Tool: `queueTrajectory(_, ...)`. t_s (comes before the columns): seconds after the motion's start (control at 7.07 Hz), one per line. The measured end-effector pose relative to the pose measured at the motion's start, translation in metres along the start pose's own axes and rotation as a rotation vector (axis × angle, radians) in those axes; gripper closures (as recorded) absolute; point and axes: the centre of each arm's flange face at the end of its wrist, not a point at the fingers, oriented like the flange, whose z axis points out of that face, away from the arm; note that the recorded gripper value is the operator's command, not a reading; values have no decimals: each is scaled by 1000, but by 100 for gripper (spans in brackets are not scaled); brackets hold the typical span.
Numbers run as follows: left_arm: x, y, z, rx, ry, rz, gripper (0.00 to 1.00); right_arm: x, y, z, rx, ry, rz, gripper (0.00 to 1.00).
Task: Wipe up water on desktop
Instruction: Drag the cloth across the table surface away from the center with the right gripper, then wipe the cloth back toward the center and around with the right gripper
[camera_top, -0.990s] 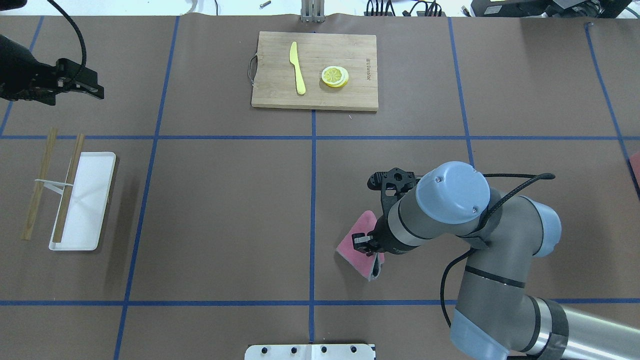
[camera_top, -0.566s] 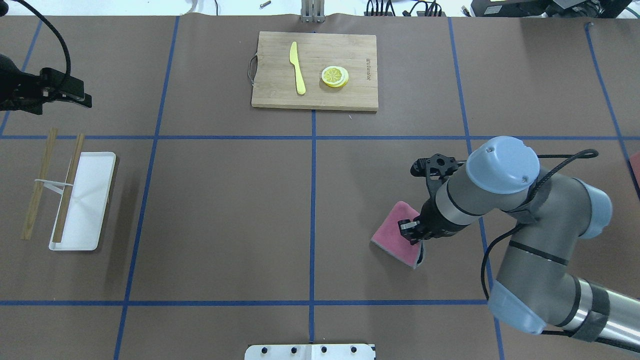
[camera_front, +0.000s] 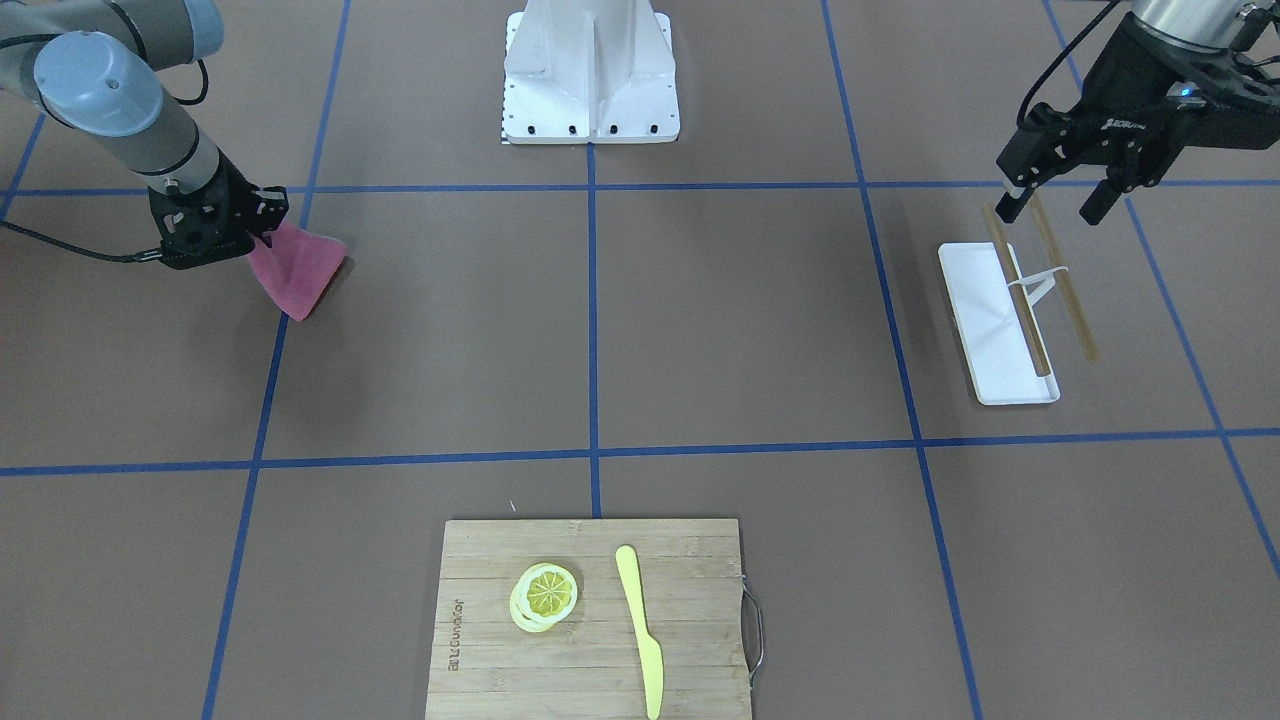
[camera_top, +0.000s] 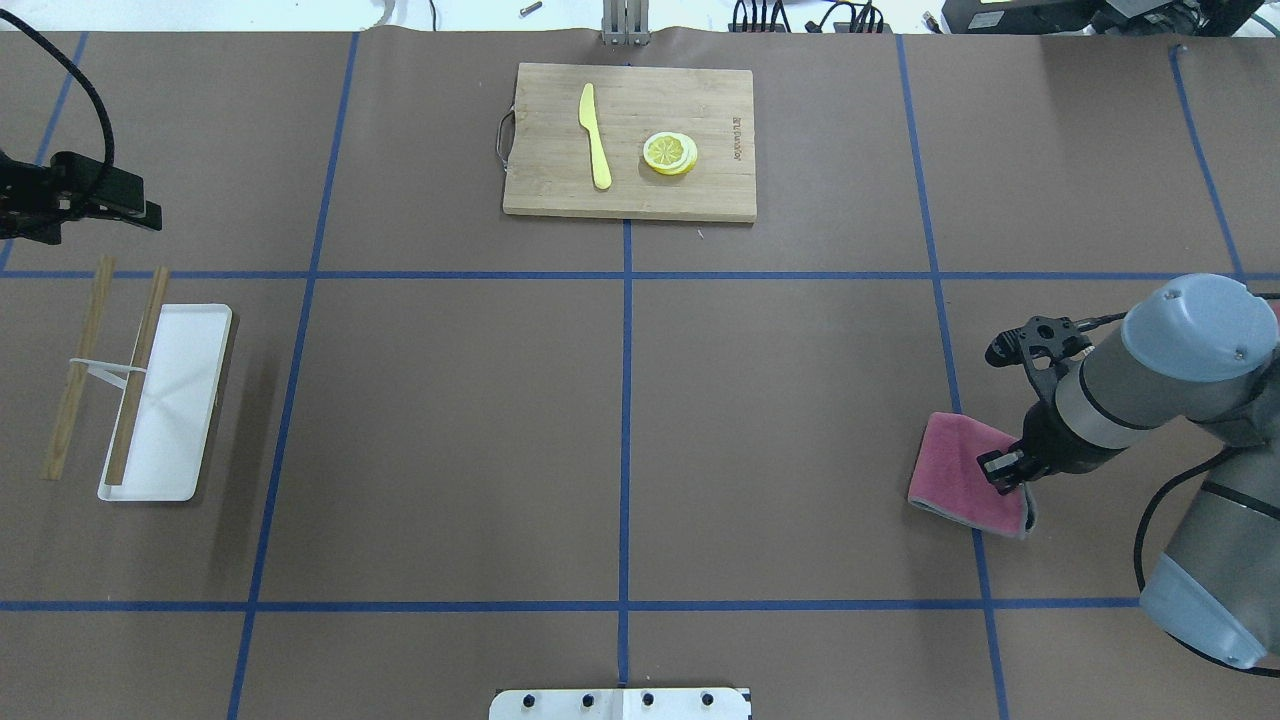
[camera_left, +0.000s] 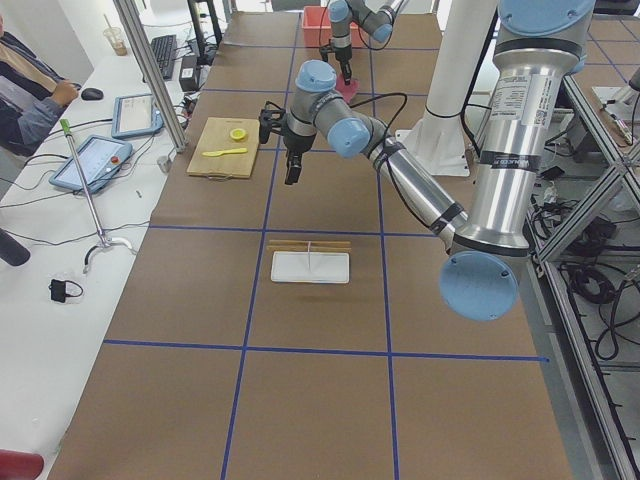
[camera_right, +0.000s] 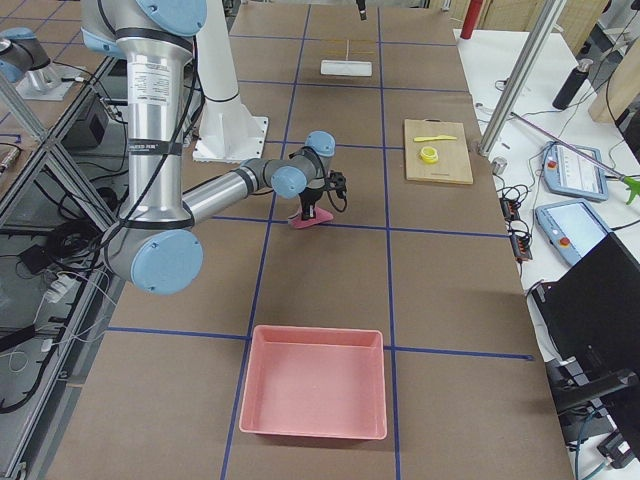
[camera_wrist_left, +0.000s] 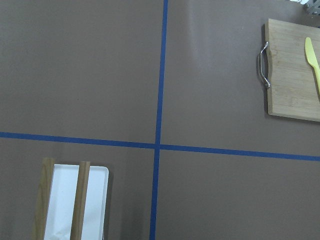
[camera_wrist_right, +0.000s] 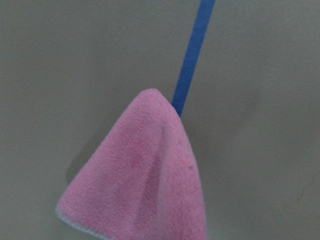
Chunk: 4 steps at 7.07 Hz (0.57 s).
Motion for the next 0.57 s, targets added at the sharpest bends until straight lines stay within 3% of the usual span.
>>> queueTrajectory(0.57,-5,0,6,-10,-11,-2,3,-179,-35,-14,-28,-20,65,100)
